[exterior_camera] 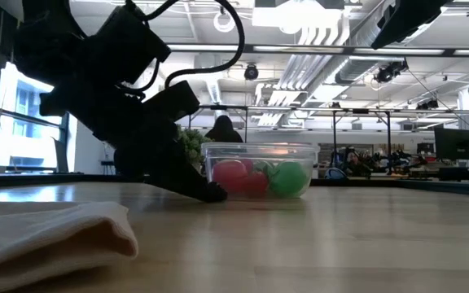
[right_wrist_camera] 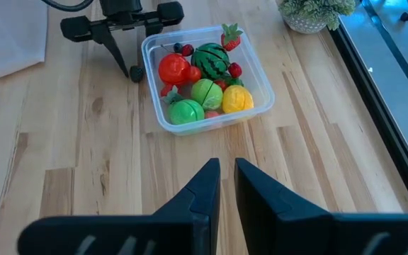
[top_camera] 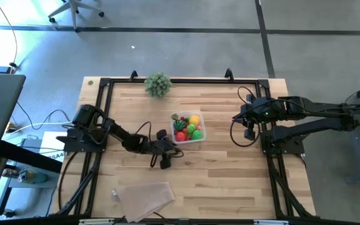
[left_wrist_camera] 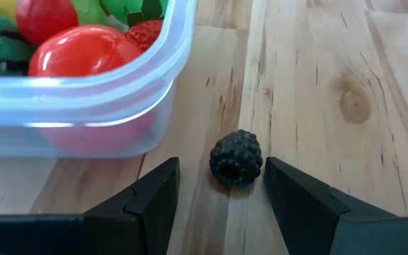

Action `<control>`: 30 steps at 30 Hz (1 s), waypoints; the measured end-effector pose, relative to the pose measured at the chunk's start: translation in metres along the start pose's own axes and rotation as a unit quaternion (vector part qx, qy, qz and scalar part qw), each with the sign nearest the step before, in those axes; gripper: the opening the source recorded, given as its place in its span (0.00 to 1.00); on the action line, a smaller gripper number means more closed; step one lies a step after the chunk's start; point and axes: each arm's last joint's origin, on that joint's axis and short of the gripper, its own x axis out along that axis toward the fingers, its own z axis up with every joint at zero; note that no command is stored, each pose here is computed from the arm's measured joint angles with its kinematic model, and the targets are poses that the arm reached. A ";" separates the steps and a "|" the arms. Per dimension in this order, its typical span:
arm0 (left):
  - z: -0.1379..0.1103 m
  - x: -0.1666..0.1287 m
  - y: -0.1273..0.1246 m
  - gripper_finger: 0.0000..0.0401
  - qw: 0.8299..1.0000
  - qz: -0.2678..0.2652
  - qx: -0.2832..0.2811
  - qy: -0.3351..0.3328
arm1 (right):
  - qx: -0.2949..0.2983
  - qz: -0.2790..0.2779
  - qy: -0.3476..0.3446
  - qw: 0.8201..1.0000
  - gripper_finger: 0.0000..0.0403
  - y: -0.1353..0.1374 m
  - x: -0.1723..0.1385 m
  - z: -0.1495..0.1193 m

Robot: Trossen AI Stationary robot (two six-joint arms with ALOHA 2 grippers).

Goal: Pick and placing Produce into tupperware
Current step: Put the black raspberry into the transparent bin

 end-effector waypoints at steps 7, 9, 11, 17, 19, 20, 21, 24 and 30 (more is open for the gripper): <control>0.000 0.000 -0.001 0.49 0.999 -0.019 0.041 0.003 | 0.000 0.000 0.000 1.000 0.09 0.000 0.000 0.000; 0.000 0.000 -0.001 0.49 0.999 -0.023 0.049 0.001 | 0.000 0.000 0.000 1.000 0.09 0.000 0.000 0.000; 0.001 0.000 -0.001 0.49 0.998 -0.027 0.059 -0.001 | 0.000 0.000 0.000 1.000 0.09 0.000 0.000 0.000; 0.002 0.000 -0.002 0.49 0.996 -0.040 0.082 -0.006 | 0.000 0.000 0.000 1.000 0.09 0.000 0.000 0.000; 0.002 0.001 -0.001 0.49 0.995 -0.046 0.084 -0.006 | 0.000 0.000 0.000 1.000 0.09 0.000 0.000 0.000; 0.003 0.001 0.000 0.49 0.995 -0.052 0.082 -0.006 | 0.000 0.000 0.000 1.000 0.09 0.000 0.000 0.000; 0.003 0.001 0.001 0.49 0.995 -0.058 0.081 -0.006 | 0.000 0.000 0.000 1.000 0.09 0.000 0.000 0.000; 0.003 0.002 0.002 0.49 0.994 -0.070 0.078 -0.004 | 0.000 0.000 0.000 1.000 0.09 0.000 0.000 0.000; 0.004 0.003 0.004 0.49 0.994 -0.082 0.076 -0.002 | 0.000 0.000 0.000 1.000 0.09 0.000 0.000 0.000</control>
